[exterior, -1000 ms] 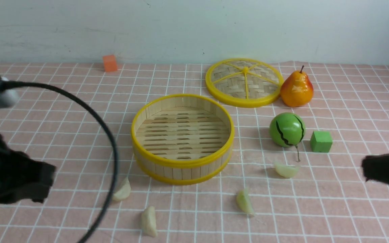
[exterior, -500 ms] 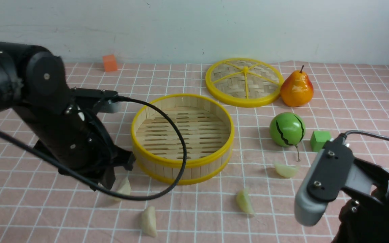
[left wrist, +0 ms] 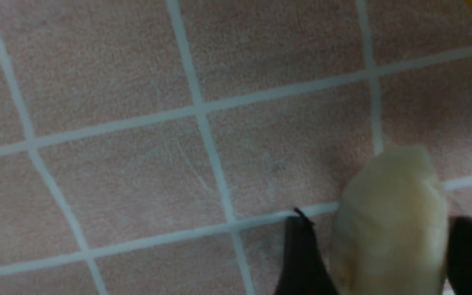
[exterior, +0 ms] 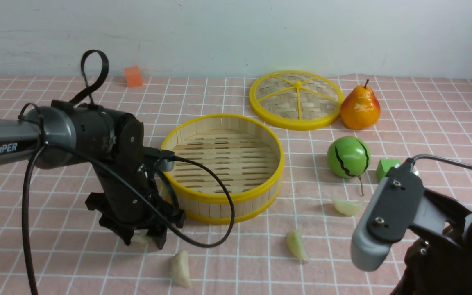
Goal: Put the dumplings into the steamer on the table with the pink tablecloth.
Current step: 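Reach for and grasp a dumpling on the table with the left gripper, then place the dumpling into the bamboo steamer basket with the left gripper, then reach for and grasp a dumpling on the table with the left gripper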
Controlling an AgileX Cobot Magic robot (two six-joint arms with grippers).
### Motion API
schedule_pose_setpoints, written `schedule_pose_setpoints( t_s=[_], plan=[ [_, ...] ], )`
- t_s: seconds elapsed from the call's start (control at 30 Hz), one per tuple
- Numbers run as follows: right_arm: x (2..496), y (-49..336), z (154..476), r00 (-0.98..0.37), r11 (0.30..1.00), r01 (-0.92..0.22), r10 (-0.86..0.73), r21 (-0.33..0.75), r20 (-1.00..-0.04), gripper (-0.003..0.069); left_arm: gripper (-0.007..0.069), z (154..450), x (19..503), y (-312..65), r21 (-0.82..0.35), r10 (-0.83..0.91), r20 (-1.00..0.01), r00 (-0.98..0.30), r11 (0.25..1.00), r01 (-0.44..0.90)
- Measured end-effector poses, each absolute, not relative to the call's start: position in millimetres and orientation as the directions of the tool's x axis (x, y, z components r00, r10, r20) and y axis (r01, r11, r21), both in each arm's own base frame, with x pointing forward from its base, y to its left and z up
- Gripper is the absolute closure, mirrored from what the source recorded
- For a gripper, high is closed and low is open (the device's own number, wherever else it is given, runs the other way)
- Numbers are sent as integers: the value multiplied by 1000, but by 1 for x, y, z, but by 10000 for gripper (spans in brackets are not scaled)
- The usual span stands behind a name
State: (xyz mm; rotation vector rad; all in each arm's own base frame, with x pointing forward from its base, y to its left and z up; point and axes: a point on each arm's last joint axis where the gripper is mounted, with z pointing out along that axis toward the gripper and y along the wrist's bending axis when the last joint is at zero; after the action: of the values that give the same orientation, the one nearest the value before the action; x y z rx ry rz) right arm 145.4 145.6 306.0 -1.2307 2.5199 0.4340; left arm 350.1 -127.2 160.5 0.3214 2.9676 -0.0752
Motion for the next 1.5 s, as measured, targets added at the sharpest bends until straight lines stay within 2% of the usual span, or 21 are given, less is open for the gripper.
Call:
schedule_pose_setpoints(
  t_s=[0.03, 0.07, 0.1, 0.23, 0.27, 0.33, 0.4, 0.47, 0.57, 0.73, 0.8, 0.83, 0.97, 1.07, 1.13, 1.2, 1.23, 1.27, 1.33, 1.47, 1.5],
  plan=[
    [145, 146, 306, -587, 587, -798, -707, 136, -395, 656, 262, 160, 350, -127, -30, 205, -154, -967, 977, 212],
    [145, 146, 306, -587, 587, -798, -707, 136, -395, 656, 274, 160, 350, -127, -30, 200, -153, -968, 978, 207],
    [145, 146, 306, -587, 587, -798, -707, 136, -395, 655, 360, 162, 350, -126, -20, 202, -142, -969, 978, 207],
    [146, 146, 306, -587, 587, -798, -704, 137, -400, 654, 349, 173, 350, -127, -13, 203, -92, -975, 979, 206],
    [146, 146, 306, -586, 588, -797, -701, 135, -406, 652, 349, 188, 353, -132, -15, 214, -104, -971, 976, 217],
    [147, 147, 307, -584, 589, -797, -697, 132, -416, 650, 349, 224, 360, -146, -26, 243, -193, -951, 967, 252],
    [147, 147, 307, -583, 590, -797, -695, 130, -420, 649, 349, 242, 363, -154, -32, 256, -246, -935, 962, 272],
    [148, 147, 307, -582, 590, -797, -696, 126, -421, 648, 349, 281, 367, -184, -68, 282, -375, -883, 941, 330],
    [148, 146, 307, -578, 590, -799, -701, 115, -418, 648, 349, 305, 375, -216, -100, 302, -465, -832, 916, 389],
    [146, 144, 305, -580, 586, -802, -719, 115, -384, 645, 349, 291, 398, -245, -127, 290, -456, -842, 915, 383],
    [144, 143, 305, -583, 583, -803, -727, 122, -363, 645, 349, 274, 412, -251, -113, 266, -440, -858, 931, 347],
    [143, 142, 304, -585, 582, -803, -732, 126, -350, 644, 349, 255, 425, -254, -81, 255, -422, -870, 945, 316],
    [141, 141, 303, -588, 579, -804, -741, 134, -325, 639, 349, 221, 438, -259, -47, 248, -387, -888, 957, 287],
    [141, 140, 303, -588, 578, -804, -744, 136, -318, 638, 344, 206, 441, -260, -41, 250, -363, -897, 958, 284],
    [141, 140, 303, -588, 578, -805, -744, 136, -318, 637, 301, 202, 441, -261, -40, 251, -354, -901, 958, 283],
    [141, 140, 303, -588, 578, -805, -744, 136, -318, 636, 273, 201, 441, -260, -40, 251, -352, -902, 959, 282],
    [141, 140, 303, -587, 578, -805, -745, 132, -316, 633, 218, 204, 440, -260, -38, 250, -344, -905, 960, 279],
    [141, 140, 303, -587, 578, -805, -745, 133, -317, 633, 213, 204, 440, -260, -37, 250, -341, -906, 960, 279],
    [141, 139, 303, -586, 578, -806, -748, 130, -312, 631, 155, 216, 435, -257, -33, 250, -331, -910, 960, 276],
    [141, 139, 303, -586, 578, -806, -748, 130, -312, 630, 121, 266, 420, -247, -44, 240, -370, -898, 960, 275],
    [141, 140, 303, -586, 578, -806, -747, 128, -315, 630, 120, 291, 413, -243, -55, 231, -409, -883, 959, 276]
  ],
)
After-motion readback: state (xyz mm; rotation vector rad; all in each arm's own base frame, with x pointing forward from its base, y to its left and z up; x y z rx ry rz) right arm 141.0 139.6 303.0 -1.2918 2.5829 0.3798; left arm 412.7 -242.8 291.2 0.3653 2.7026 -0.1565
